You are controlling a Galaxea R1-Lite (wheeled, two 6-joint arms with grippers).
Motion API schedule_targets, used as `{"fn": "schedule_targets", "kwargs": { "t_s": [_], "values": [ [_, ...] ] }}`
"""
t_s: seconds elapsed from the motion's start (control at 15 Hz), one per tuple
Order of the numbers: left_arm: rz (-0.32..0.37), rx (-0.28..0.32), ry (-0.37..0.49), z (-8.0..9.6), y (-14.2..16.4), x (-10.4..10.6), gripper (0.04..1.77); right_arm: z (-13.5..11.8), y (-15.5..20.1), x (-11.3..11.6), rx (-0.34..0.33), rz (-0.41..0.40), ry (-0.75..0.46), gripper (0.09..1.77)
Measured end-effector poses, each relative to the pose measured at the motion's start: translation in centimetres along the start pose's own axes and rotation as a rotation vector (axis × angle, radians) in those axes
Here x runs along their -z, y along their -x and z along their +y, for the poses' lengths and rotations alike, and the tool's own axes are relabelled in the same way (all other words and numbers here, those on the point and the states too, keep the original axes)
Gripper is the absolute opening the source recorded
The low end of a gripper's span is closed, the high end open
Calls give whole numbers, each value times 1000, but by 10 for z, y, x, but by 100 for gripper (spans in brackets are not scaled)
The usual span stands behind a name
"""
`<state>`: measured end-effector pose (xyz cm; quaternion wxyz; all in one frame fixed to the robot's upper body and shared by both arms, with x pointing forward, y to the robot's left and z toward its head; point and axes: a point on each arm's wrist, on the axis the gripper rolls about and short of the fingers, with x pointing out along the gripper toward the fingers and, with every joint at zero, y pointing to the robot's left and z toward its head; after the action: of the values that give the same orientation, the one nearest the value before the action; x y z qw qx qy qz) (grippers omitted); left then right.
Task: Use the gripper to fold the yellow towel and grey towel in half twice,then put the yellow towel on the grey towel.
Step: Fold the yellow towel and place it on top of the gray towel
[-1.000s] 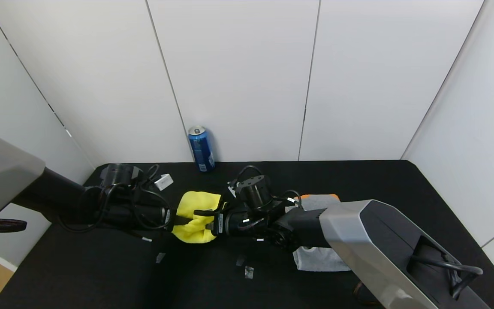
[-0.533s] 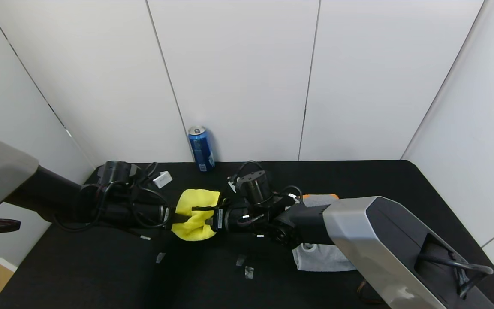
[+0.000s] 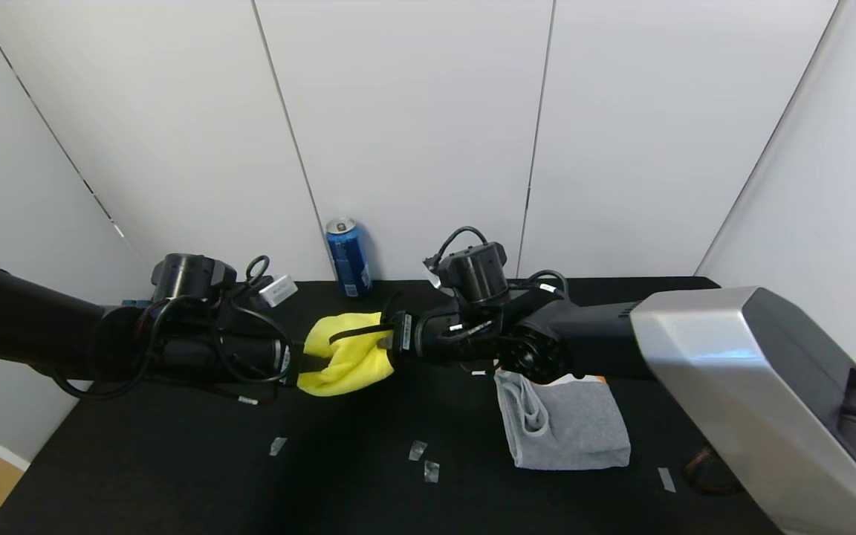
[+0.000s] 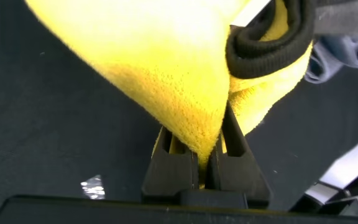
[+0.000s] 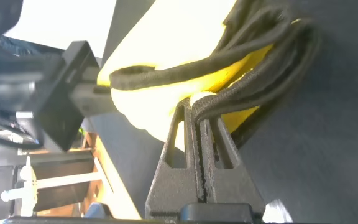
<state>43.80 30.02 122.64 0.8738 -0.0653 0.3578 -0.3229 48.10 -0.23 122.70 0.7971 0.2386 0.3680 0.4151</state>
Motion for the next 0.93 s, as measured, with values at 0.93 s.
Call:
{"fn": "schedule_targets", "kwargs": {
  "t_s": [0.93],
  "values": [
    [42, 31, -137, -117, -1, -9, 18, 42, 103, 5, 25, 1, 9, 13]
  ]
}}
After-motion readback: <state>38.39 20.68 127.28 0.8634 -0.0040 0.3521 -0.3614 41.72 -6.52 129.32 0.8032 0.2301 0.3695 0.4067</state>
